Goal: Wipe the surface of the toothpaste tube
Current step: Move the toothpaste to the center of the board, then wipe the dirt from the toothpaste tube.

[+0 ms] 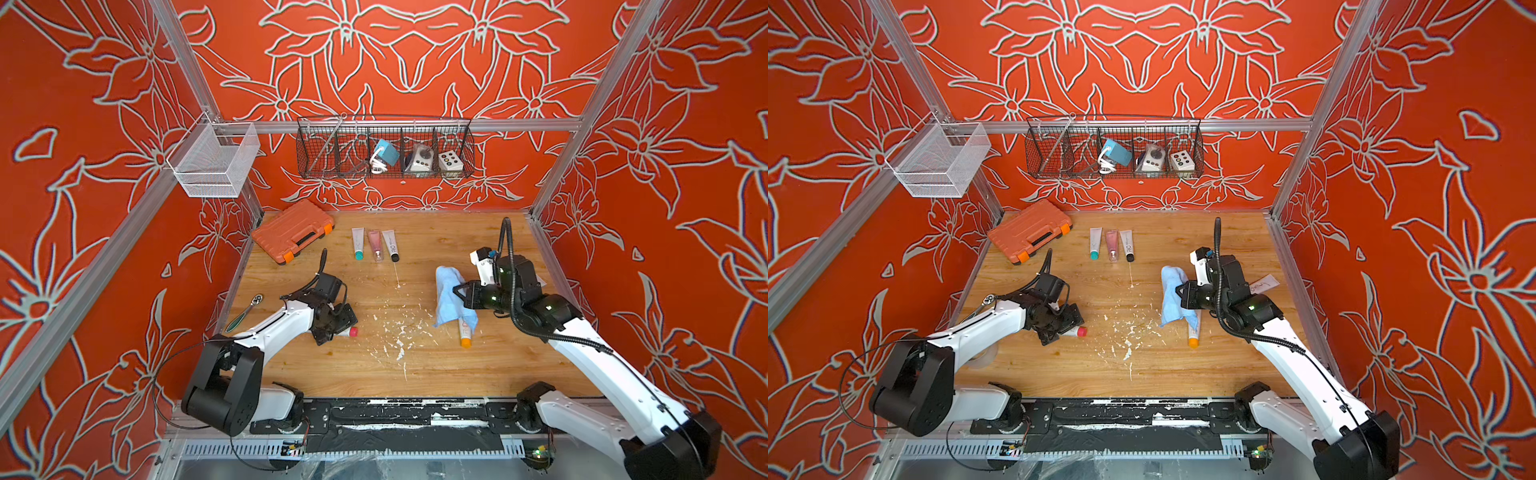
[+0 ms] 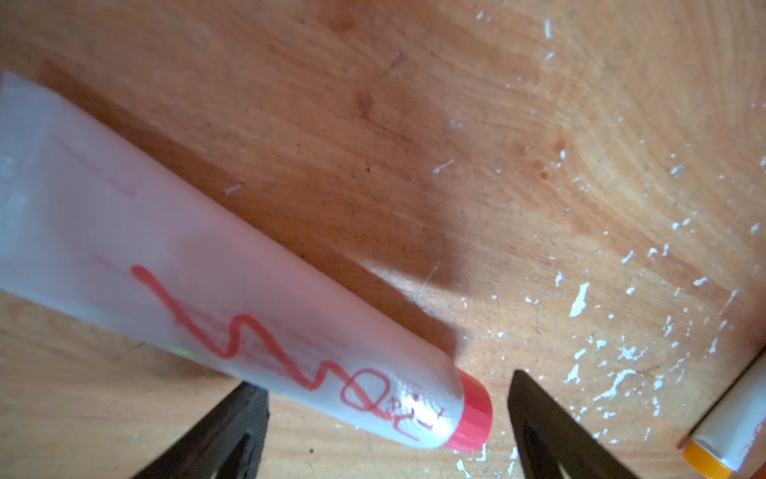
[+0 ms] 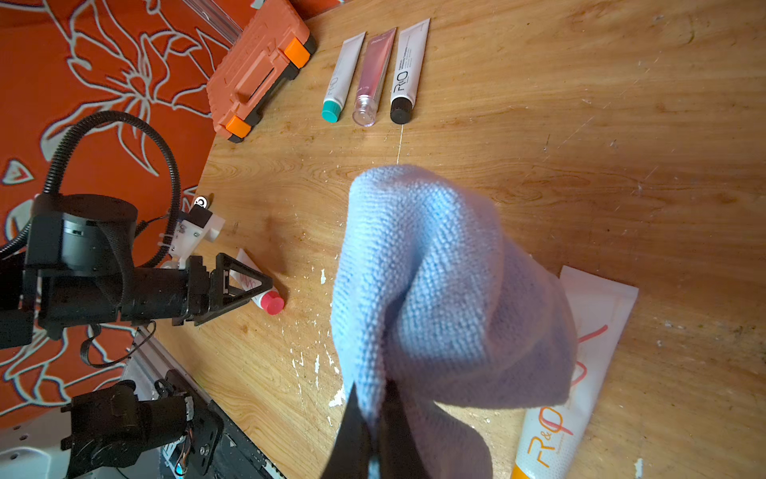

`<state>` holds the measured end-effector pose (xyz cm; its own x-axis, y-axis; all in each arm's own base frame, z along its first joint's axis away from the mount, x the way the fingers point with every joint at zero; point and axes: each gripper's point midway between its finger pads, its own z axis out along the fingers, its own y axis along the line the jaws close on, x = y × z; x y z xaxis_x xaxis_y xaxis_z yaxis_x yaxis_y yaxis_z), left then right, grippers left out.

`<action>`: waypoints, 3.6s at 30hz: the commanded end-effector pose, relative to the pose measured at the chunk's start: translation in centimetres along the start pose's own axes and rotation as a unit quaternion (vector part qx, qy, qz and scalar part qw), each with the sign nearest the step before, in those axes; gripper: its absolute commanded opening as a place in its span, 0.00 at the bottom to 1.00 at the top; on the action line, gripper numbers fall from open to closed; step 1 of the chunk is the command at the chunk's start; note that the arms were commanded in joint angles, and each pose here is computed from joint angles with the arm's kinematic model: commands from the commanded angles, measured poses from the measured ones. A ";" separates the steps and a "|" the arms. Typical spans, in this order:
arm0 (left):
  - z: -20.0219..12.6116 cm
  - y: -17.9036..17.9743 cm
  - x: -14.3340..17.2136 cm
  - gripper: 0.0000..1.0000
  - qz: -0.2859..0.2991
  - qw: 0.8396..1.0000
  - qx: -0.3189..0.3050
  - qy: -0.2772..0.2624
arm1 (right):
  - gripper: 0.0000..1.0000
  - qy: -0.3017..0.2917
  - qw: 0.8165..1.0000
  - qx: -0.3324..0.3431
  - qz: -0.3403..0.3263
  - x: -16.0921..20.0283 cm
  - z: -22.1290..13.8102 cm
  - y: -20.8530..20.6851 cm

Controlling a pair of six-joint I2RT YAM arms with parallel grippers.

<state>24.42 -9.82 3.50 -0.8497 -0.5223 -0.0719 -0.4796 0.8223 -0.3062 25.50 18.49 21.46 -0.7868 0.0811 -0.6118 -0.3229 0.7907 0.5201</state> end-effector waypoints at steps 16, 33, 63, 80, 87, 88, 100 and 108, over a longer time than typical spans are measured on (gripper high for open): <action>0.3 -0.6 1.1 0.64 0.060 0.997 -0.043 -0.011 | 0.00 0.003 1.000 -0.007 0.006 0.6 0.5 -0.3; 0.9 -3.2 2.4 0.35 0.119 0.991 -0.053 -0.010 | 0.00 0.001 1.000 -0.002 0.000 0.7 0.2 -0.8; 4.4 -16.0 7.5 0.33 0.423 0.904 -0.028 0.057 | 0.00 0.000 1.000 0.013 0.014 1.0 -0.5 -2.5; 3.2 -15.6 7.9 0.52 0.457 0.889 0.024 0.021 | 0.00 0.005 1.000 0.019 0.022 1.5 -0.2 -3.3; 3.7 -15.4 7.0 0.48 0.466 0.884 0.018 -0.010 | 0.00 0.005 1.000 0.019 0.023 1.4 -0.2 -3.3; 3.7 -15.5 6.9 0.47 0.470 0.882 0.023 -0.017 | 0.00 0.005 1.000 0.019 0.022 1.4 -0.2 -3.3; 2.7 -16.6 6.5 0.37 0.514 0.849 0.086 -0.088 | 0.00 0.007 1.000 0.015 0.025 1.3 -0.1 -3.3; 3.4 -16.1 6.4 0.37 0.517 0.847 0.079 -0.093 | 0.00 0.009 1.000 0.012 0.027 1.3 0.1 -3.3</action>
<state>27.22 -26.90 4.70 -0.7652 0.4074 -0.4985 0.5286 0.8396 -0.1252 25.41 16.04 18.85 -0.8153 0.1098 -0.5685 -0.2613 0.8064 0.5305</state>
